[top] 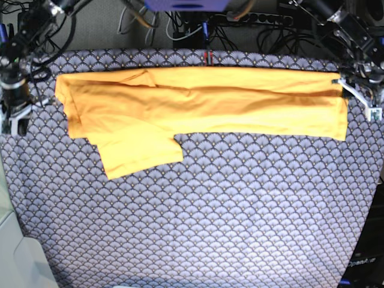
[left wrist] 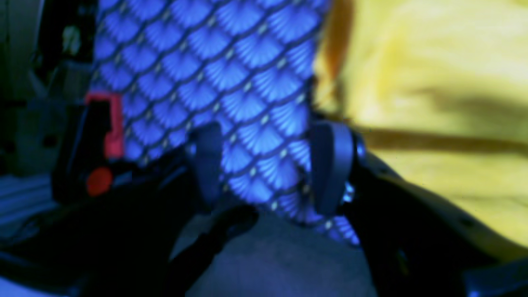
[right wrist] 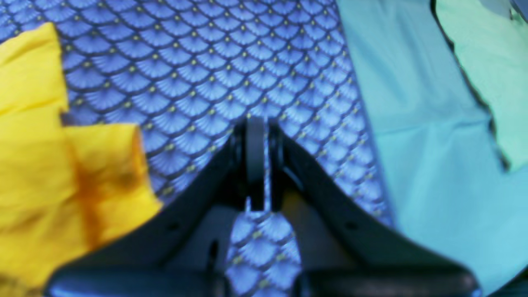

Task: Fold the T-shirt properly
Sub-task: 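Open both grippers and raise them off the folded shirt, then move the right gripper down to the protruding sleeve flap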

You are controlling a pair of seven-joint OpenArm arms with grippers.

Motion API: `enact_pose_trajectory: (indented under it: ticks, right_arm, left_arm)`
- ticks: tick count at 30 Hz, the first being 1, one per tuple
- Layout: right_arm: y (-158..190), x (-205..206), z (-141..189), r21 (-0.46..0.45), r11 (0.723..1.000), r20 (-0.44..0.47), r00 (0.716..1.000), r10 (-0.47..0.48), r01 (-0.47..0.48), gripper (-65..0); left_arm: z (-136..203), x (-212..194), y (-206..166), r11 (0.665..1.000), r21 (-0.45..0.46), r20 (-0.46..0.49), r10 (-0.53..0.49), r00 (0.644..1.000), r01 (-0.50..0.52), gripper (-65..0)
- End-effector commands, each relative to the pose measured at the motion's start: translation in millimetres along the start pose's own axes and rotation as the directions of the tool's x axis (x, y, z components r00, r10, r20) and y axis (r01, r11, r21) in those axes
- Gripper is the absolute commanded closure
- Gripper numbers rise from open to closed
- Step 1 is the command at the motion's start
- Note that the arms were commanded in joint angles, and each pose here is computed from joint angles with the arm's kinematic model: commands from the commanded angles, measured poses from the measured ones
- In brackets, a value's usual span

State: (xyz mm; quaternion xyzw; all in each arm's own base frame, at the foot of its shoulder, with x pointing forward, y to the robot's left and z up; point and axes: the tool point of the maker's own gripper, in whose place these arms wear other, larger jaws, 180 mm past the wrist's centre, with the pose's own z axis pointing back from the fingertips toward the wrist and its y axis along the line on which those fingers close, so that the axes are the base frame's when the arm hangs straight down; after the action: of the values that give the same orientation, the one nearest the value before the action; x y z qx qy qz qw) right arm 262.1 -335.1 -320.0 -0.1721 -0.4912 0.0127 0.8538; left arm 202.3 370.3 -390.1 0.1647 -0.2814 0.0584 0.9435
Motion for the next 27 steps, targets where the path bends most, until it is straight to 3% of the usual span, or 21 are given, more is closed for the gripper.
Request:
enact_pose_trajectory:
  ticks: [1, 4, 12, 16, 21, 27]
  right_arm:
    - [-14.2, 20.8, -4.1, -0.041, 0.999, 0.032, 0.999, 0.017, -0.016, 0.0]
    - [-15.5, 41.7, -22.1, -0.046, 0.997, -0.026, 0.998, 0.060, -0.061, -1.9]
    - [48.1, 82.8, -47.5, 0.112, 0.971, -0.080, 0.972, 0.219, -0.210, -24.6]
    - [96.9, 74.1, -64.6, 0.259, 0.952, -0.101, 0.975, 0.196, -0.164, -26.9]
    - [135.8, 47.1, -103.2, 0.396, 0.917, -0.218, 0.966, 0.137, -0.041, -27.0]
    - [164.7, 40.4, -136.3, 0.486, 0.871, -0.271, 0.960, 0.073, 0.071, -27.1]
  left_arm:
    - [0.4, 4.9, 5.4, 1.000, 0.008, 0.020, 0.004, 1.000, -0.004, -33.2]
    - [-3.4, -1.0, 3.7, 1.000, -0.002, 0.004, 0.012, 1.000, -0.012, -33.2]
    - [2.3, -12.5, 25.3, 0.996, 0.046, -0.003, 0.073, 0.997, -0.073, -33.2]
    - [4.9, -17.0, 33.7, 0.994, 0.068, -0.010, 0.085, 0.996, -0.084, -33.2]
    - [9.2, -33.2, 41.9, 0.991, 0.088, -0.036, 0.102, 0.994, -0.098, -33.2]
    - [14.6, -45.5, 53.4, 0.986, 0.119, -0.051, 0.125, 0.991, -0.118, -33.2]
